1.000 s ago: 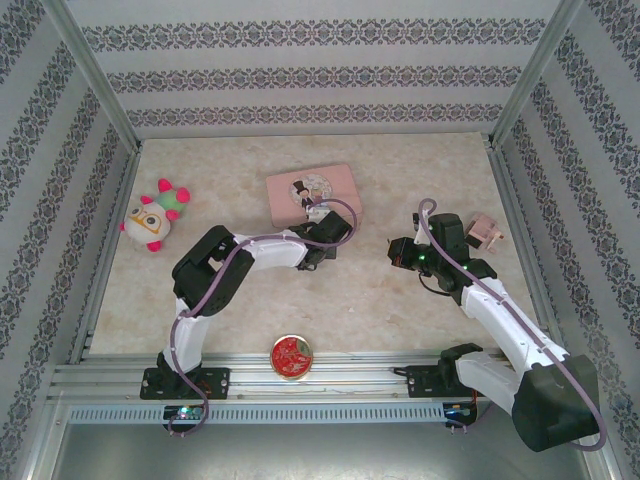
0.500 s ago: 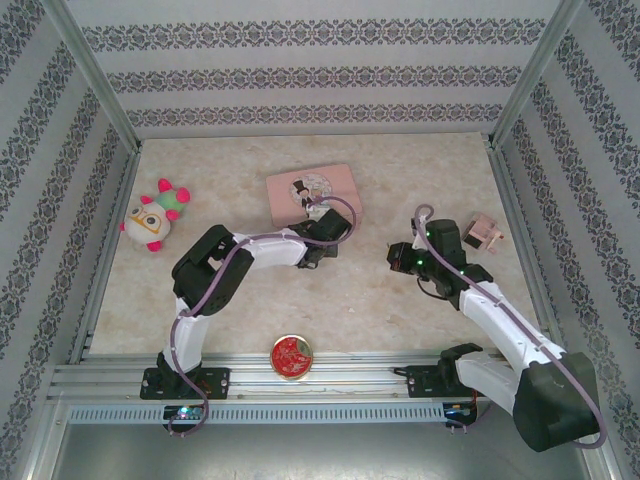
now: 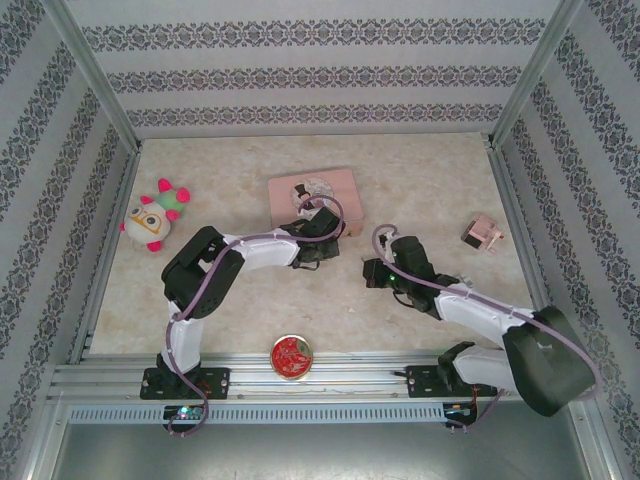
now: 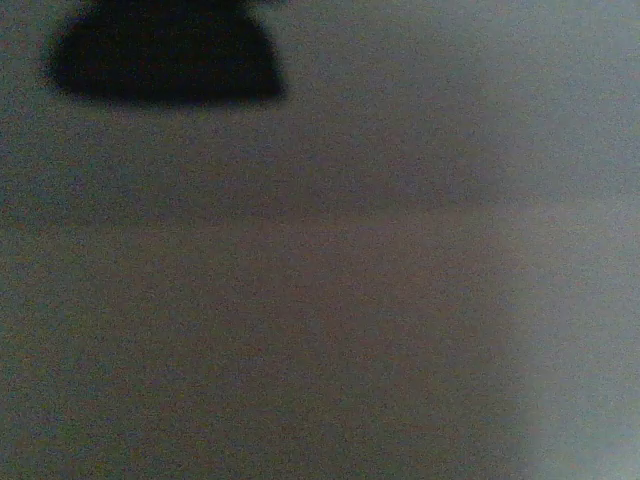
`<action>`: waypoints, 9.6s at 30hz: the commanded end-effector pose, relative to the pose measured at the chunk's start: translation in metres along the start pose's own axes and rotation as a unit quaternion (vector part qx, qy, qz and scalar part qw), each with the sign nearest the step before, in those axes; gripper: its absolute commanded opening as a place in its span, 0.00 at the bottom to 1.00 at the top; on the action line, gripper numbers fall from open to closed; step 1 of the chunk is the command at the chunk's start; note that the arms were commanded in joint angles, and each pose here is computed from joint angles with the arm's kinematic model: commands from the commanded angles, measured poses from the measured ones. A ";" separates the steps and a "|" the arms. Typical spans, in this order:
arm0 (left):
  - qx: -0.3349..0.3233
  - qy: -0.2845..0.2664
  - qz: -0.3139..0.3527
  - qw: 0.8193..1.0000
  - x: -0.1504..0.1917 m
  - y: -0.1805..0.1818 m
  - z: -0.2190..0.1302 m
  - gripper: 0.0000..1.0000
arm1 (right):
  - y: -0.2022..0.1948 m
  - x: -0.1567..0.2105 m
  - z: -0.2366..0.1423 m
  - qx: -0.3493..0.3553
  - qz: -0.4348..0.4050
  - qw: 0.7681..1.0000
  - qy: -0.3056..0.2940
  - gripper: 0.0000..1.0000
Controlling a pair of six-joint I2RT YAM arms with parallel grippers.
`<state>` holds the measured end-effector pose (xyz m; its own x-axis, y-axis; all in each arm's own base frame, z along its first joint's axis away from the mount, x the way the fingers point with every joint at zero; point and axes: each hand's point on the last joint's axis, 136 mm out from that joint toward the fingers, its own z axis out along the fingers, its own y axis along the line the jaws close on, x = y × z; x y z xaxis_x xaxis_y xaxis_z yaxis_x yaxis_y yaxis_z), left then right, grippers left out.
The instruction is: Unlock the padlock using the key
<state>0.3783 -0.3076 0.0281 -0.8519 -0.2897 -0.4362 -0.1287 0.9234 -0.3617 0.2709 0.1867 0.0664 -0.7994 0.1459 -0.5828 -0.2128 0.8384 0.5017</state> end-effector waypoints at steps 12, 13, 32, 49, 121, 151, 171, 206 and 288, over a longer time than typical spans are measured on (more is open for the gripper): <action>0.098 -0.009 -0.122 0.988 -0.026 -0.034 -0.013 0.21 | 0.024 0.004 0.036 -0.054 -0.026 0.997 -0.044 0.00; 0.100 -0.007 -0.125 0.987 -0.026 -0.034 -0.012 0.21 | 0.024 0.005 0.039 -0.056 -0.025 0.997 -0.043 0.00; 0.106 0.019 -0.167 0.980 -0.016 -0.033 -0.002 0.20 | 0.031 -0.002 0.071 -0.080 -0.014 0.995 -0.056 0.00; 0.106 0.023 -0.174 0.979 -0.013 -0.032 0.004 0.18 | 0.033 0.001 0.071 -0.099 -0.013 0.993 -0.066 0.00; 0.120 0.083 -0.159 0.976 0.014 -0.031 0.009 0.11 | 0.047 -0.072 0.059 -0.212 0.050 0.968 -0.122 0.00; 0.134 0.100 -0.160 0.973 0.021 -0.034 0.008 0.11 | 0.050 -0.099 0.061 -0.246 0.037 0.962 -0.116 0.00; 0.142 0.107 -0.176 0.968 0.022 -0.040 0.009 0.11 | 0.052 -0.095 0.068 -0.172 -0.028 0.975 -0.138 0.00; 0.154 0.126 -0.189 0.962 0.030 -0.047 0.012 0.10 | 0.067 -0.116 0.053 -0.178 -0.064 0.964 -0.186 0.06; 0.155 0.106 -0.208 0.960 0.019 -0.032 0.015 0.10 | 0.024 -0.060 0.063 -0.147 0.079 0.983 -0.078 0.23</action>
<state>0.4162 -0.3328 0.0541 -0.7766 -0.5868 -0.2294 -0.2566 0.6271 -0.7355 0.3435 0.2241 0.0657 -0.7581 0.3559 -0.5464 -0.2376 0.6296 0.7397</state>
